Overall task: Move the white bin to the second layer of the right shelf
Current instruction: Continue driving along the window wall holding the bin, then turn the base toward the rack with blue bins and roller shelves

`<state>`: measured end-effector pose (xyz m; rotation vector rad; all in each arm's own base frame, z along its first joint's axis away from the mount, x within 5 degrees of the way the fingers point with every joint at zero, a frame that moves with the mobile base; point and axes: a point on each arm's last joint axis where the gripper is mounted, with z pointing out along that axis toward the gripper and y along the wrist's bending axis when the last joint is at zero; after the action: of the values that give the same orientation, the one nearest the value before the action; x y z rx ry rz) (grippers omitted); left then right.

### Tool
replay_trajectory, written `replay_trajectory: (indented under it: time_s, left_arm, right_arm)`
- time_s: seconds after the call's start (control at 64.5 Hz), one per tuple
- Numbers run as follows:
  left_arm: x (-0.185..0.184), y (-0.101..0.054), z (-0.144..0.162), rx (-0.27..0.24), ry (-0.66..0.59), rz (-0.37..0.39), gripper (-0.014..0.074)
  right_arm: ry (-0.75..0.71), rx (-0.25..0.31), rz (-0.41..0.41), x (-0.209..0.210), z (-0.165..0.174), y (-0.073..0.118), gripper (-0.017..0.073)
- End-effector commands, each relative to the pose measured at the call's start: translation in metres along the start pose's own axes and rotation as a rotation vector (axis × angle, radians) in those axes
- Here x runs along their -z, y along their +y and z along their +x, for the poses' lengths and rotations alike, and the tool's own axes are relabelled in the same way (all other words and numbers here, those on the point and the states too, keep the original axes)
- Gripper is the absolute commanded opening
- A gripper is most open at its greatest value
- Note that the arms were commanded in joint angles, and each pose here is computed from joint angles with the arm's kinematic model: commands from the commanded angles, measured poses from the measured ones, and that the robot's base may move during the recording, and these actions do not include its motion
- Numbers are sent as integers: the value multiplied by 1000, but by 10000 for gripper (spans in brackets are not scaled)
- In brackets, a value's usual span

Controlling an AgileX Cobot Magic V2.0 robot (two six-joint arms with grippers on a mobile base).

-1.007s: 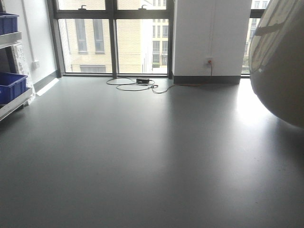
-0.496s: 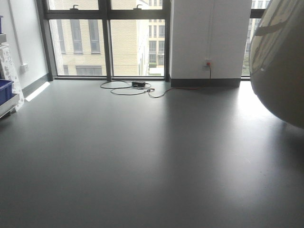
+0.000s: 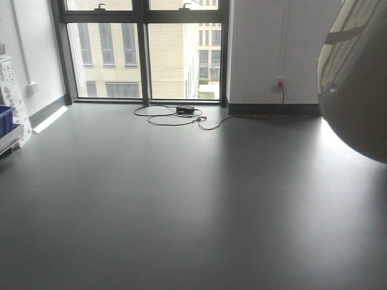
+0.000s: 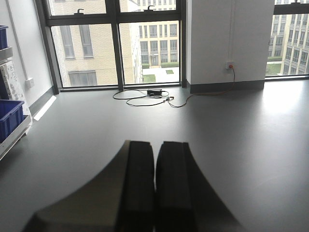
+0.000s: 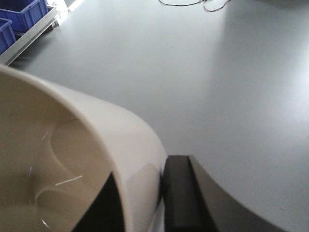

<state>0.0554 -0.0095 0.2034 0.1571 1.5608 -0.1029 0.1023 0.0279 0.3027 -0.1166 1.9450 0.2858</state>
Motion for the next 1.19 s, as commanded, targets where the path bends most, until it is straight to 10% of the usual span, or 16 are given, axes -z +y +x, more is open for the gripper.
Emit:
replay_trajectory:
  time_s: [0.0,1.178]
  left_arm:
    - [0,0,4,9,-61,-8,85]
    - [0,0,4,9,-61,-8,85]
  right_arm:
    - [-125,-2,-8,4,-19,2,57]
    - [-125,-2,-8,4,-19,2,57]
